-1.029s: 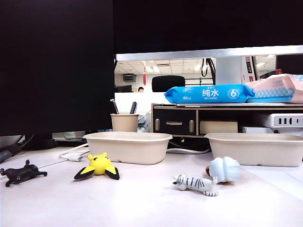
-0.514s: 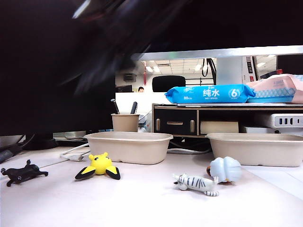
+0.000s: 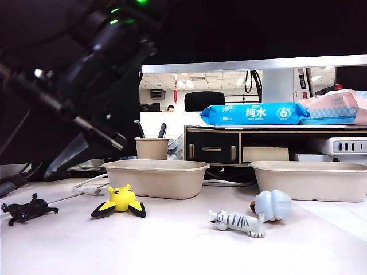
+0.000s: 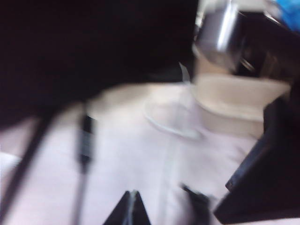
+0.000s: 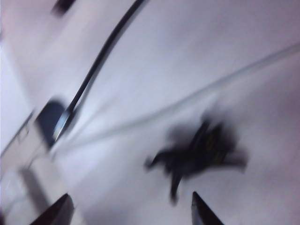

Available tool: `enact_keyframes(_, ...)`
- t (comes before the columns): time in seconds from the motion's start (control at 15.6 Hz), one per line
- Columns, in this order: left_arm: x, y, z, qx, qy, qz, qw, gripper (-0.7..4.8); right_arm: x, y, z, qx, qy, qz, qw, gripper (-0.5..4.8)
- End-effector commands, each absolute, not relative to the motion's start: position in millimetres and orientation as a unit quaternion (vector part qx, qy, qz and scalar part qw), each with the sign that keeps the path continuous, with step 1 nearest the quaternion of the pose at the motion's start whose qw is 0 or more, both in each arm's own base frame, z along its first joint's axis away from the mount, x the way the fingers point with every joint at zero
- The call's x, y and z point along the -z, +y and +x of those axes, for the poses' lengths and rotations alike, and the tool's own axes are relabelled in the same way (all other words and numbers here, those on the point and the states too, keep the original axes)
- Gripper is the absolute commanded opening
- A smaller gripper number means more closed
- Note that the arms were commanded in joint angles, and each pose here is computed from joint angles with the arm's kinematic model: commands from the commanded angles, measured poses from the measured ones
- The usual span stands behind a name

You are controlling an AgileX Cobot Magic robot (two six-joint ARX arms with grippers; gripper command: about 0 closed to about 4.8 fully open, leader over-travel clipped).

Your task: Put the dolls with similar sizes into the same paper box, while dolls with different sizes go into separate paper boxes.

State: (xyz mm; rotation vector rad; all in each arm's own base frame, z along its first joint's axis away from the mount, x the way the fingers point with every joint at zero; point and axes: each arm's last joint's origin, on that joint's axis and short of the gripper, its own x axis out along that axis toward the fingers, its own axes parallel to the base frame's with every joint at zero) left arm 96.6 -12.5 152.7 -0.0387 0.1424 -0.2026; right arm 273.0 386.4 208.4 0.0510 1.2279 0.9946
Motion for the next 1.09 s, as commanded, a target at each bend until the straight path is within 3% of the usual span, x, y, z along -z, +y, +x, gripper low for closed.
enact_keyframes(0.06,-154.2,-9.4,96.7,0.087,0.063,-0.019,0.994,-0.05,-207.9,392.5,279.9,-0.395,0.555,0.019,0.731,3.27)
enact_keyframes(0.13,-154.2,-9.4,96.7,0.087,0.063,-0.019,0.994,-0.05,-207.6,392.5,281.0,-0.378,0.561,0.018,0.736,3.23)
enact_keyframes(0.26,-154.3,-9.9,96.6,0.089,0.063,-0.019,0.994,-0.05,-206.0,392.1,280.9,-0.364,0.569,0.023,0.737,2.46)
enact_keyframes(0.51,-154.2,-9.9,96.6,0.089,0.063,-0.019,0.994,-0.05,-192.4,403.9,266.5,-0.363,0.591,0.016,0.72,2.48)
enact_keyframes(1.09,-155.0,-9.8,96.1,0.089,0.058,-0.018,0.994,-0.05,-180.1,406.6,272.3,-0.33,0.588,0.028,0.738,2.48)
